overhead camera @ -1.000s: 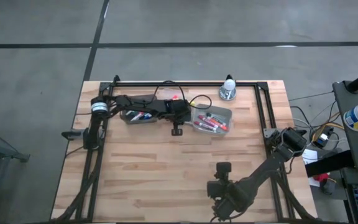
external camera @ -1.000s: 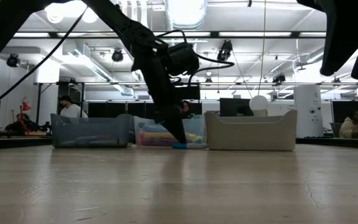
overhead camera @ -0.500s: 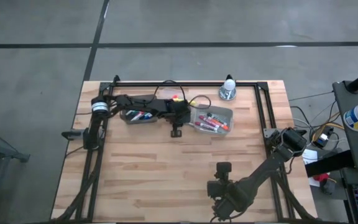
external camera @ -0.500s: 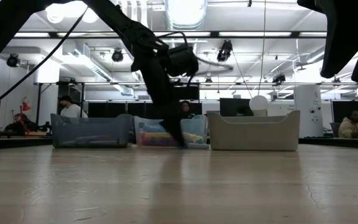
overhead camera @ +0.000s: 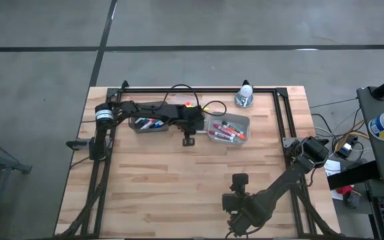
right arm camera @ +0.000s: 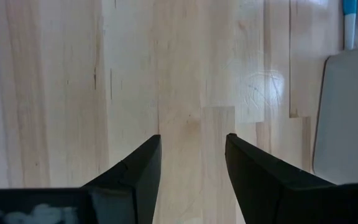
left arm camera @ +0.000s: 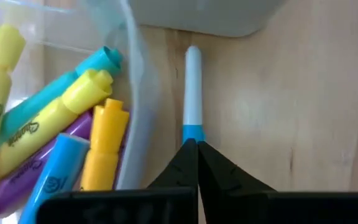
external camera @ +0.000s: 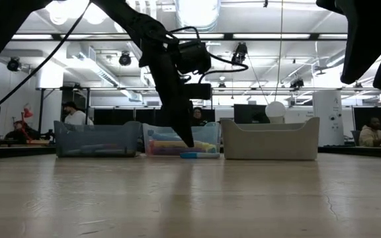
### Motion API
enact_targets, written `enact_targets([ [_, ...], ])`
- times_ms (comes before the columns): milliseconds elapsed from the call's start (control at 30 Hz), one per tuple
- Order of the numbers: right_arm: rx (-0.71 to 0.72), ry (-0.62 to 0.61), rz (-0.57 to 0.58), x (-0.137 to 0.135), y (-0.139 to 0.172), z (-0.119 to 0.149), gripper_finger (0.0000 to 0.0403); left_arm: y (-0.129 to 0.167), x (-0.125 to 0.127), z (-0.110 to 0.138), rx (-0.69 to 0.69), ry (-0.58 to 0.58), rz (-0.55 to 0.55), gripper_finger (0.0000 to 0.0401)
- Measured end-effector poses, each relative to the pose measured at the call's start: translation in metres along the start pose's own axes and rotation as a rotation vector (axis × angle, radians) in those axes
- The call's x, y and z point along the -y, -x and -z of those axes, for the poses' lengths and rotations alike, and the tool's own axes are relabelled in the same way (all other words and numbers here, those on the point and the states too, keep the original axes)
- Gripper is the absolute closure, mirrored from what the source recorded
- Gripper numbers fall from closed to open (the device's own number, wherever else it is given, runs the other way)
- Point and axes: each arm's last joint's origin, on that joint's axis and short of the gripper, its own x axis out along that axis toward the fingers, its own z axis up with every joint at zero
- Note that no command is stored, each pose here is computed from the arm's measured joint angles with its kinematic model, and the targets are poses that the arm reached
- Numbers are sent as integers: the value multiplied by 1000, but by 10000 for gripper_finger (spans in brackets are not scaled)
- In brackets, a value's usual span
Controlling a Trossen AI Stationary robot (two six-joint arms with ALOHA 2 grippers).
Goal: Pick & Place Markers
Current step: Put the blue mini marker into the black bin
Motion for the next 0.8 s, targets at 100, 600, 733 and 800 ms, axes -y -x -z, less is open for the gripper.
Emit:
enact_targets([
  [100, 0, 0, 0, 0, 0, 0, 234, 0, -3, 1, 0, 33, -3, 385],
  [600, 4, -2, 0, 0, 0, 0, 234, -9, -4, 8, -11, 41, -4, 276],
  [733, 8, -5, -4, -1, 0, -1, 234, -13, -5, 7, 13, 43, -19, 275],
  [800, 9, -5, -5, -1, 0, -1, 234, -15, -4, 11, -2, 48, -15, 275],
])
